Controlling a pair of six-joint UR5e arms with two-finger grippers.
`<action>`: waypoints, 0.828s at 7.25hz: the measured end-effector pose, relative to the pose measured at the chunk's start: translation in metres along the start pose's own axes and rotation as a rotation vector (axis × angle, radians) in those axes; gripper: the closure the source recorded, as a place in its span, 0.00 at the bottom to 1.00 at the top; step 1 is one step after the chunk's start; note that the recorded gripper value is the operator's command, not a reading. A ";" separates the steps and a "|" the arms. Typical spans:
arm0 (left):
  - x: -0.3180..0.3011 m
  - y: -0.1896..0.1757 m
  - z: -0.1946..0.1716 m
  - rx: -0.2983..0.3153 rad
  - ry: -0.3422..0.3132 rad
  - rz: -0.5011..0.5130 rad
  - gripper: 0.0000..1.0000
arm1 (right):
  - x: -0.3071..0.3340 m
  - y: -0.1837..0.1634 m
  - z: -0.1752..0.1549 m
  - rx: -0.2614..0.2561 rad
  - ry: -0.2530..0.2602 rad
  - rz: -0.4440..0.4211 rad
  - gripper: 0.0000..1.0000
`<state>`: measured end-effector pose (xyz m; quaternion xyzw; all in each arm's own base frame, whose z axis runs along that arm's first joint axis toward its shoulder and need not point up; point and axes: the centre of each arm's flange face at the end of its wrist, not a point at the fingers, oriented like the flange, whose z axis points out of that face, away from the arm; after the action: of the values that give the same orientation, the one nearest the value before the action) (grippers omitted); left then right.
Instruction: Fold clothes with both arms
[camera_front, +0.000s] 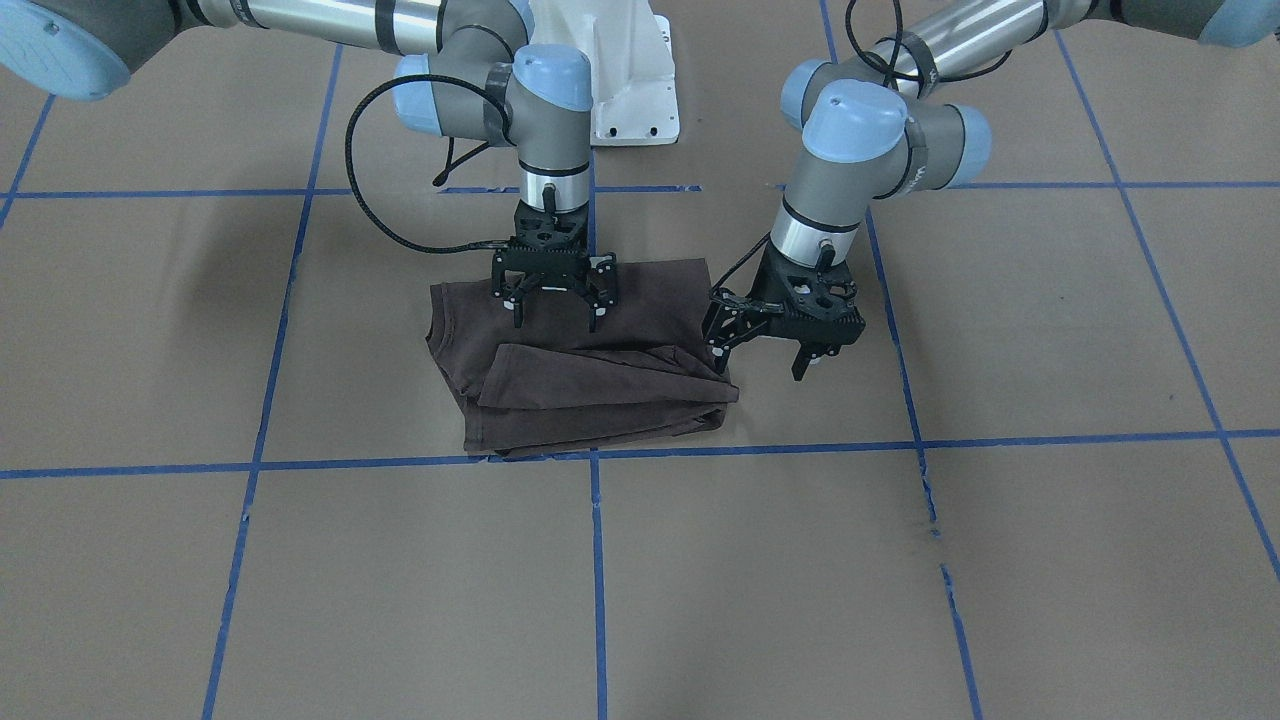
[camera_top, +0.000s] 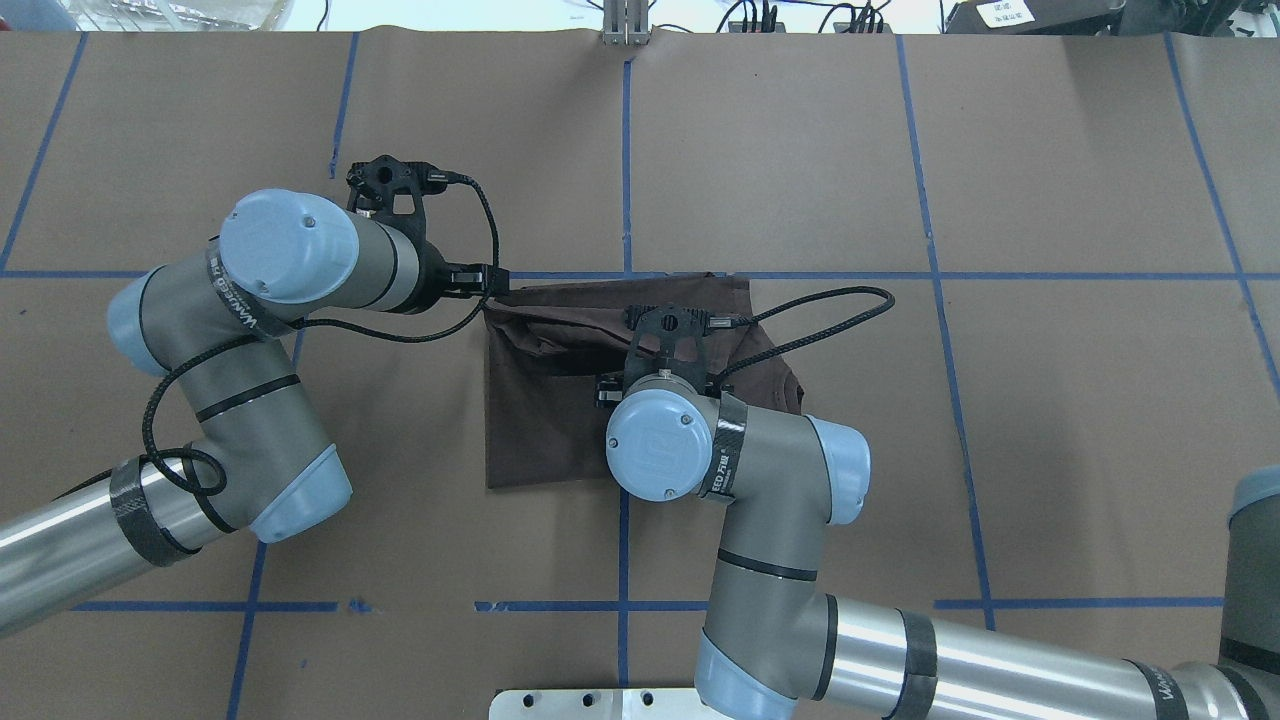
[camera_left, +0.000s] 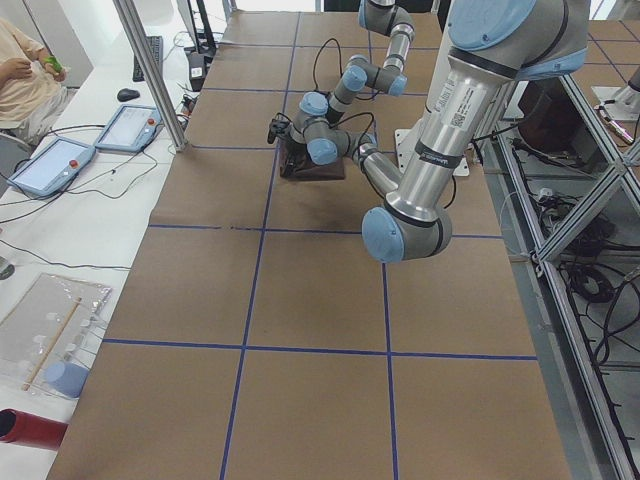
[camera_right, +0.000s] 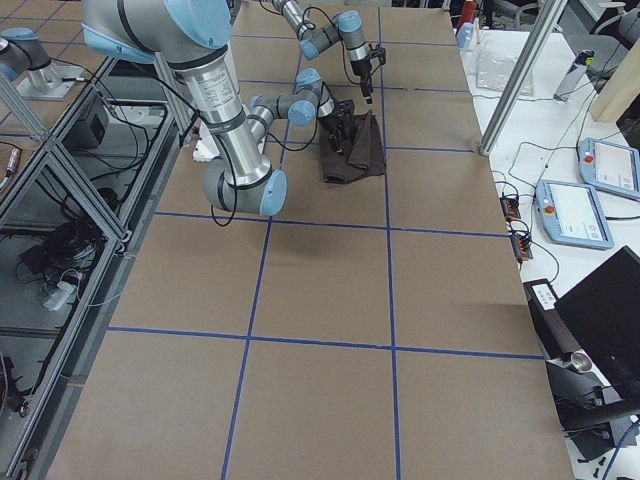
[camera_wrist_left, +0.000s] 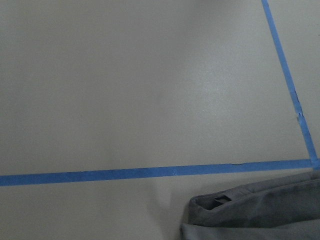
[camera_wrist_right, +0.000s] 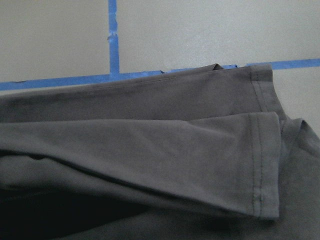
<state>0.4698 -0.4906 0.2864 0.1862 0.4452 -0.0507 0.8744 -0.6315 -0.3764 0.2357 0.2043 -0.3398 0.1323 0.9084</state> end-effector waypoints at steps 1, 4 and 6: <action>0.000 0.000 0.000 0.000 0.001 -0.001 0.00 | -0.001 -0.001 0.007 0.011 0.015 -0.023 0.00; -0.001 0.000 -0.001 0.001 0.003 -0.004 0.00 | 0.010 -0.036 0.026 0.055 0.063 -0.034 0.00; -0.002 0.002 -0.008 0.005 0.012 -0.008 0.00 | 0.015 -0.083 0.048 0.089 0.117 -0.008 0.00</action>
<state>0.4630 -0.4856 0.2837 0.1869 0.4512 -0.0544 0.8709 -0.6162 -0.4699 0.2548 0.2376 -0.2790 0.1553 0.9174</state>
